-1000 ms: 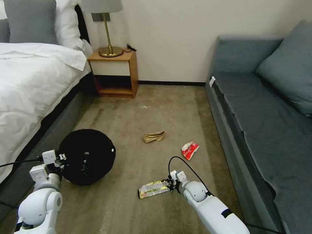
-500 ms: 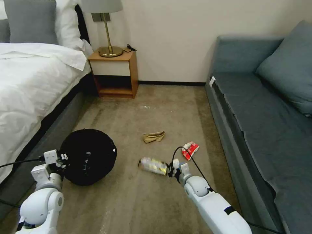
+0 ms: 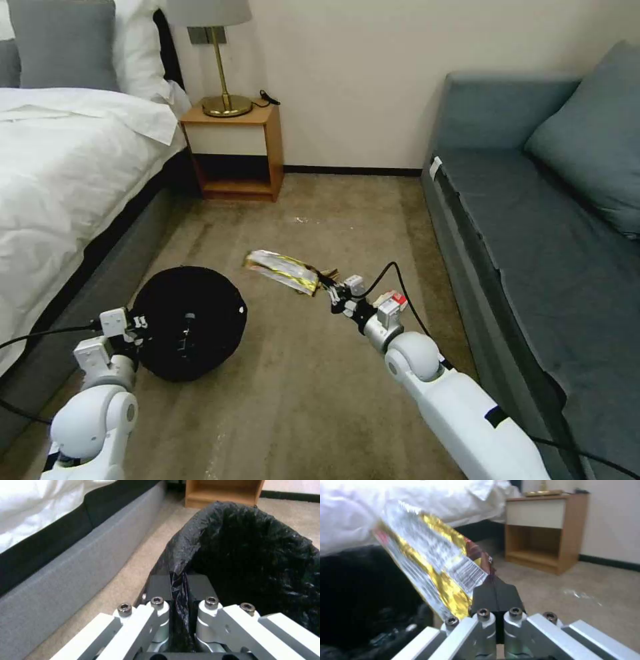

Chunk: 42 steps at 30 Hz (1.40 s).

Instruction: Pick up the trash bin, then pick up the garbage on the floor and place it into the trash bin.

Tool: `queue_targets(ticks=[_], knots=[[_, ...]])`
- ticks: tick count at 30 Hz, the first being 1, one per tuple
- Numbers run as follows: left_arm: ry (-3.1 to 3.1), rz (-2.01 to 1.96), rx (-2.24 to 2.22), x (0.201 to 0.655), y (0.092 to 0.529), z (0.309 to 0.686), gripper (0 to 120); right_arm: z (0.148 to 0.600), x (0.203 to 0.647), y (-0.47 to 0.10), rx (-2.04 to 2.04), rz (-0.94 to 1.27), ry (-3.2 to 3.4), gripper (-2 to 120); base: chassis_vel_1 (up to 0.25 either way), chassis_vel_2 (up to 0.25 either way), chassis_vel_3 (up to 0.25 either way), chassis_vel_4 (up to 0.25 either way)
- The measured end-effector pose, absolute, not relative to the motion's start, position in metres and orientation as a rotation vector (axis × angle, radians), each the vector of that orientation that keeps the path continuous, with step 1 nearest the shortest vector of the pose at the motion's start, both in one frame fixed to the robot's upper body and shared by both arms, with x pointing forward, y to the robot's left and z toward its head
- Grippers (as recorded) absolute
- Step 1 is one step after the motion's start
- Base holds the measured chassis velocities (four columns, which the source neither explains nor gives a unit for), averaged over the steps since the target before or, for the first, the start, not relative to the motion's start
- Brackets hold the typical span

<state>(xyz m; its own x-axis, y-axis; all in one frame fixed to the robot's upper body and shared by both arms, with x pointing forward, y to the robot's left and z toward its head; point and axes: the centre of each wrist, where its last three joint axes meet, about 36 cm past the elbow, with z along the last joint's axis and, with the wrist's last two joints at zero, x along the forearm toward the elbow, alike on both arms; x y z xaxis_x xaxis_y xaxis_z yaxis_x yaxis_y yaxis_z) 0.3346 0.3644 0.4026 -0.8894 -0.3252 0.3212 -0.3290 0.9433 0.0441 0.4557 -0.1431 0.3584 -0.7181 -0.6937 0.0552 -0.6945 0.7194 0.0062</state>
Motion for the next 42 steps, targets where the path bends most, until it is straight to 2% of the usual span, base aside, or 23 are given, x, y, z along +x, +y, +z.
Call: queue_targets(ticks=[4, 11, 23, 32, 37, 42], knots=[[-2.78, 0.01, 0.478, 0.333, 0.361, 0.406, 6, 0.362, 0.454, -0.136, 1.221, 0.165, -2.834, 0, 0.0, 0.0, 0.0, 0.0], [-2.798, 0.011, 0.472, 0.33, 0.356, 0.412, 6, 0.368, 0.449, -0.12, 1.279, 0.264, -2.767, 0, 0.0, 0.0, 0.0, 0.0], [-2.81, -0.02, 0.51, 0.324, 0.345, 0.406, 6, 0.361, 0.476, -0.069, 1.288, 0.576, -2.712, 0, 0.0, 0.0, 0.0, 0.0], [-2.809, -0.06, 0.521, 0.325, 0.341, 0.402, 6, 0.365, 0.474, -0.039, 1.396, 0.708, -2.664, 0, 0.0, 0.0, 0.0, 0.0], [-2.805, -0.107, 0.535, 0.325, 0.341, 0.396, 6, 0.366, 0.47, -0.017, 1.459, 0.7, -2.679, 0, 0.0, 0.0, 0.0, 0.0], [-2.803, -0.104, 0.533, 0.324, 0.341, 0.395, 6, 0.366, 0.452, 0.026, 1.506, 0.573, -2.733, 0, 0.0, 0.0, 0.0, 0.0]])
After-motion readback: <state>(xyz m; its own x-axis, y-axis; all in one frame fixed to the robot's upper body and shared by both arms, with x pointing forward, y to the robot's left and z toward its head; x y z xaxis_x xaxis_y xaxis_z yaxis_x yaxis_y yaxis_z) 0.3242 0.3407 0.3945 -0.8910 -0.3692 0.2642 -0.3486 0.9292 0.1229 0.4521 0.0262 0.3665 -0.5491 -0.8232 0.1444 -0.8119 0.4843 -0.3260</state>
